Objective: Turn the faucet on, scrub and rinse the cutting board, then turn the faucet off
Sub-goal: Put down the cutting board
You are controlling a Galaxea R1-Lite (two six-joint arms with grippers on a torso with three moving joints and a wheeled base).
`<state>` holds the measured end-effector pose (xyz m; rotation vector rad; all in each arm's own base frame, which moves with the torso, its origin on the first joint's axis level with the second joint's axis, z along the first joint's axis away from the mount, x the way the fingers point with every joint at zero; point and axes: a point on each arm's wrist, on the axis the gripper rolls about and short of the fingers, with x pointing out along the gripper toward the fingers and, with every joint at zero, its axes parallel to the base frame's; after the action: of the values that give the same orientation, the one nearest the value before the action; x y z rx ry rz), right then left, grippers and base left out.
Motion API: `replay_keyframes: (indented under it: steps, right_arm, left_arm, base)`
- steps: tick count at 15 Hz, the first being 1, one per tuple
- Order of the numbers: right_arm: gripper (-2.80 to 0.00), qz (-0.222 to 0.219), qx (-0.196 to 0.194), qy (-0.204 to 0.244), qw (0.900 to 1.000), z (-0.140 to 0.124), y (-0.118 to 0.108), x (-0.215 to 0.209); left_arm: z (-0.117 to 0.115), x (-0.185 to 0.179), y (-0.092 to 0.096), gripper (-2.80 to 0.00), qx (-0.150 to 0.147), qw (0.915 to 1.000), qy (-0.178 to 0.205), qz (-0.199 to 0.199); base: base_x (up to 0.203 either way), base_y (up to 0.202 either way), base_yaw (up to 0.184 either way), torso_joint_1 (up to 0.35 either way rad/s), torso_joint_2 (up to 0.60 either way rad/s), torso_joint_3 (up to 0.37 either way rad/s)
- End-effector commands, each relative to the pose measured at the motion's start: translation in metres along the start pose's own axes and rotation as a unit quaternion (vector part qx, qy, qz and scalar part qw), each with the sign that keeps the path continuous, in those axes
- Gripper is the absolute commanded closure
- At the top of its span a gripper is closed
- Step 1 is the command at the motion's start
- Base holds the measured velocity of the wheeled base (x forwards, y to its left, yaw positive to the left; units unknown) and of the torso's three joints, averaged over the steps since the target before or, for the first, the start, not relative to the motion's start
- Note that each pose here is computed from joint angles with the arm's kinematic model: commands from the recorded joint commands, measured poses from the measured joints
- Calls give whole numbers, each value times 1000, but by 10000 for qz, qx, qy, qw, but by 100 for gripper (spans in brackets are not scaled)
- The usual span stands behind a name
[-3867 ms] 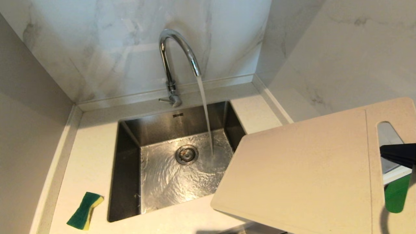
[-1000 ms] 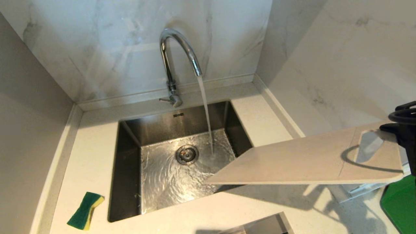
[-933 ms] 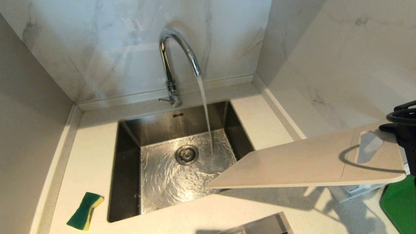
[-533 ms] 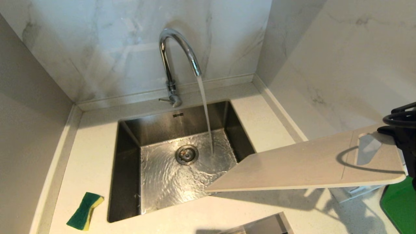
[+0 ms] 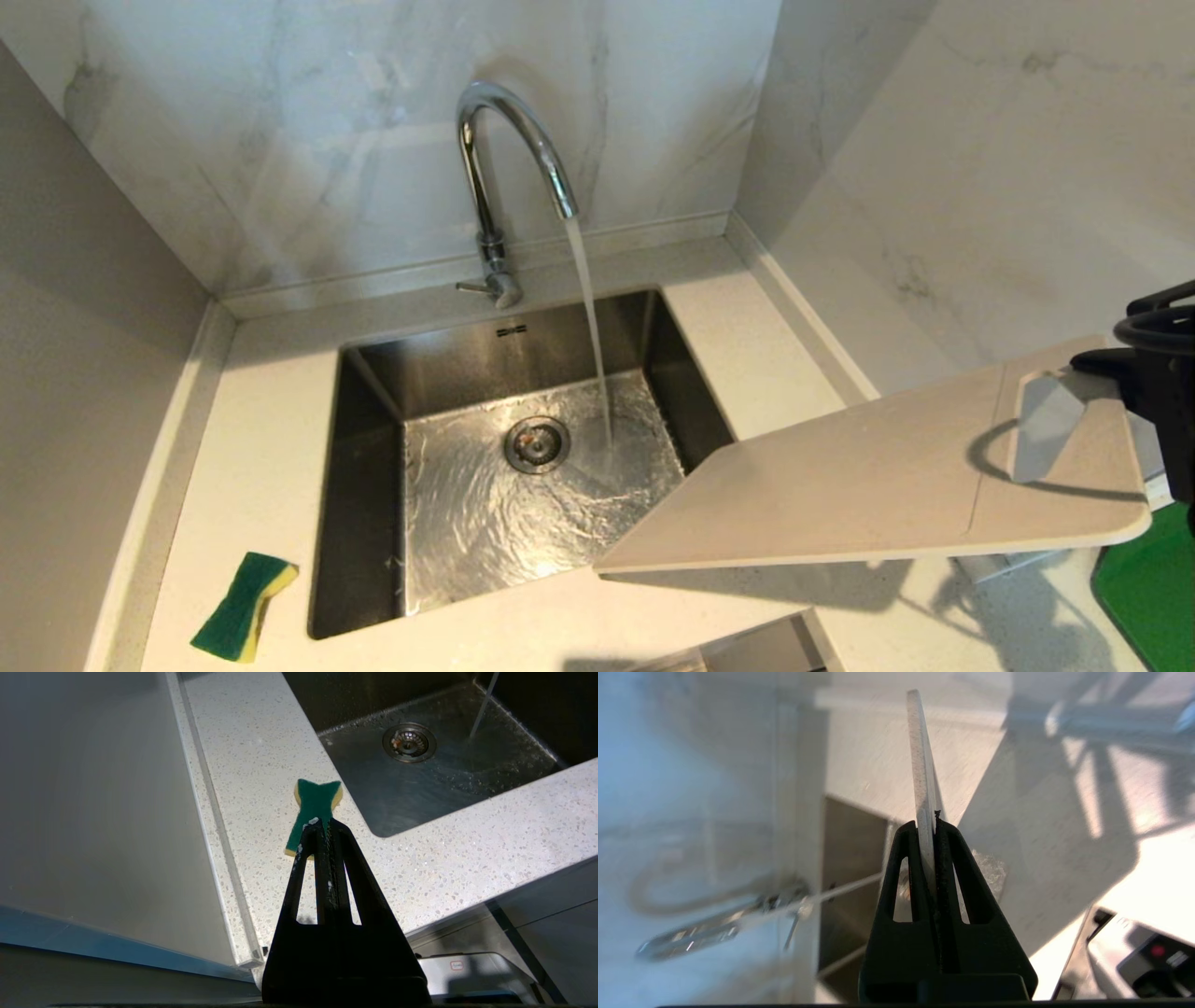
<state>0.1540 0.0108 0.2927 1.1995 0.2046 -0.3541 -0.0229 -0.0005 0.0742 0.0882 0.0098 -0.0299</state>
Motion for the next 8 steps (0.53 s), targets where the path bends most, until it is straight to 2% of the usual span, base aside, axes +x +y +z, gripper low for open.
replay_keyframes:
  steps: [1, 5, 8]
  right_arm:
    - [0, 195, 68, 130, 9997, 2, 4, -7]
    - [0, 368, 89, 319, 9988, 3, 5, -14]
    - [0, 340, 82, 332, 9988, 4, -3, -25]
  left_arm:
    - [0, 0, 0, 0, 3, 10000, 6, 1]
    - [0, 0, 0, 0, 3, 10000, 6, 1]
    - [0, 0, 0, 0, 3, 10000, 6, 1]
  base:
    - [0, 0, 0, 0, 0, 0]
    - [0, 0, 0, 0, 0, 0]
    - [0, 0, 0, 0, 0, 0]
